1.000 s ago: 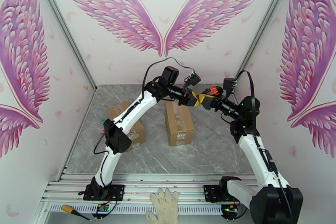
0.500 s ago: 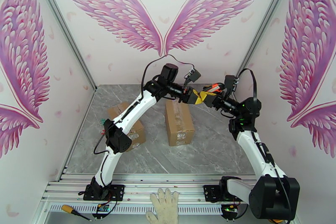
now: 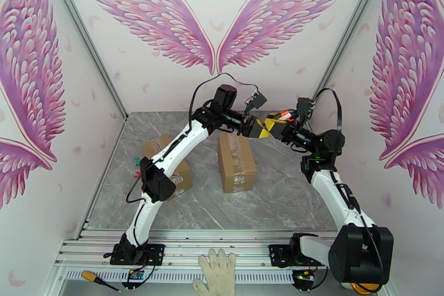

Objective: Unpack the express box

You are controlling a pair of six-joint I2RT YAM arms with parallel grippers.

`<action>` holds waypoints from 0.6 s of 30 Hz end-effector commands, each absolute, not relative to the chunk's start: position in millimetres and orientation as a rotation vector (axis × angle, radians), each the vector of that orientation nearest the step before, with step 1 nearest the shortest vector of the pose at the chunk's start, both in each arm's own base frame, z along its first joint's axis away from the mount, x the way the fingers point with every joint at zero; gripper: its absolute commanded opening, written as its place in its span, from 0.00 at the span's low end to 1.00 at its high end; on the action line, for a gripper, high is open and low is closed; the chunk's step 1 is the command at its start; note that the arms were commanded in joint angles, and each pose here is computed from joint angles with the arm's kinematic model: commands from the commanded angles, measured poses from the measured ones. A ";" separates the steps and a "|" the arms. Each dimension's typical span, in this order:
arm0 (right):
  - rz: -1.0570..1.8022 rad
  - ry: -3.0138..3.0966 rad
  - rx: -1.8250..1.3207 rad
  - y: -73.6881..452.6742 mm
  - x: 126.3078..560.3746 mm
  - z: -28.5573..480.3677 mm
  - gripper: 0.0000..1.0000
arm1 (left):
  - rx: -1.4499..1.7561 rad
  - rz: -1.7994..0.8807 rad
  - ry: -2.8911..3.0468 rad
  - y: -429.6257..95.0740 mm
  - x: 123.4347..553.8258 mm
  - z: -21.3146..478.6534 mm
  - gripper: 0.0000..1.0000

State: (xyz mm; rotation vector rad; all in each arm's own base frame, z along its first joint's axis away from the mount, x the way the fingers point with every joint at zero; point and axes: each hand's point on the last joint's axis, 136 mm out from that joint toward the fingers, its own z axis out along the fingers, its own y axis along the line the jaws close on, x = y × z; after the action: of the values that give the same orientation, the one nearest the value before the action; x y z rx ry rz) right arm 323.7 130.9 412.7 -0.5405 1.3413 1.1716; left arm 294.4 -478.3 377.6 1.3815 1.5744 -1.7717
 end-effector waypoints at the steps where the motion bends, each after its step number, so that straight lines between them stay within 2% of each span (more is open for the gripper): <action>1: 1.210 1.314 -0.619 145.2 312.9 424.1 0.22 | 1.424 -1.809 1.534 -485.6 281.1 381.8 0.00; 3: 1.208 1.321 -0.615 146.0 314.3 421.7 0.03 | 1.414 -1.799 1.547 -485.3 284.0 379.9 0.00; 4: 1.205 1.326 -0.604 145.1 316.1 419.8 0.00 | 1.406 -1.790 1.558 -484.5 286.2 378.9 0.02; 5: 1.200 1.326 -0.596 144.5 316.7 419.4 0.00 | 1.403 -1.783 1.562 -483.4 287.7 378.6 0.07; 6: 1.191 1.323 -0.587 143.9 317.6 418.5 0.00 | 1.396 -1.770 1.569 -481.6 291.0 377.8 0.21; 7: 1.178 1.319 -0.576 142.5 318.4 418.3 0.00 | 1.385 -1.748 1.578 -479.0 294.7 378.3 0.28; 8: 1.163 1.314 -0.565 141.0 318.8 418.1 0.00 | 1.380 -1.732 1.584 -476.8 297.0 378.2 0.32; 9: 1.146 1.312 -0.550 139.3 320.1 417.4 0.00 | 1.368 -1.701 1.594 -473.7 301.8 377.8 0.42; 10: 1.124 1.310 -0.538 137.5 322.0 416.7 0.00 | 1.357 -1.663 1.605 -471.2 305.4 378.1 0.59; 11: 1.099 1.314 -0.520 135.5 324.4 415.2 0.00 | 1.347 -1.614 1.617 -467.2 310.9 376.8 0.67; 13: 1.036 1.322 -0.477 129.3 331.2 411.6 0.00 | 1.297 -1.469 1.670 -458.3 328.0 372.4 0.78; 18: 0.889 1.332 -0.335 109.1 349.7 402.4 0.00 | 1.096 -1.178 1.756 -425.1 375.0 365.9 0.89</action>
State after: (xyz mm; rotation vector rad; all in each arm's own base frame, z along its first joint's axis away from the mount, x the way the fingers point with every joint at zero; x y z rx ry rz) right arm 335.5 124.7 405.0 -0.4325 1.3353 1.0253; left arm 346.4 -456.4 337.1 1.2310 1.7755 -1.4250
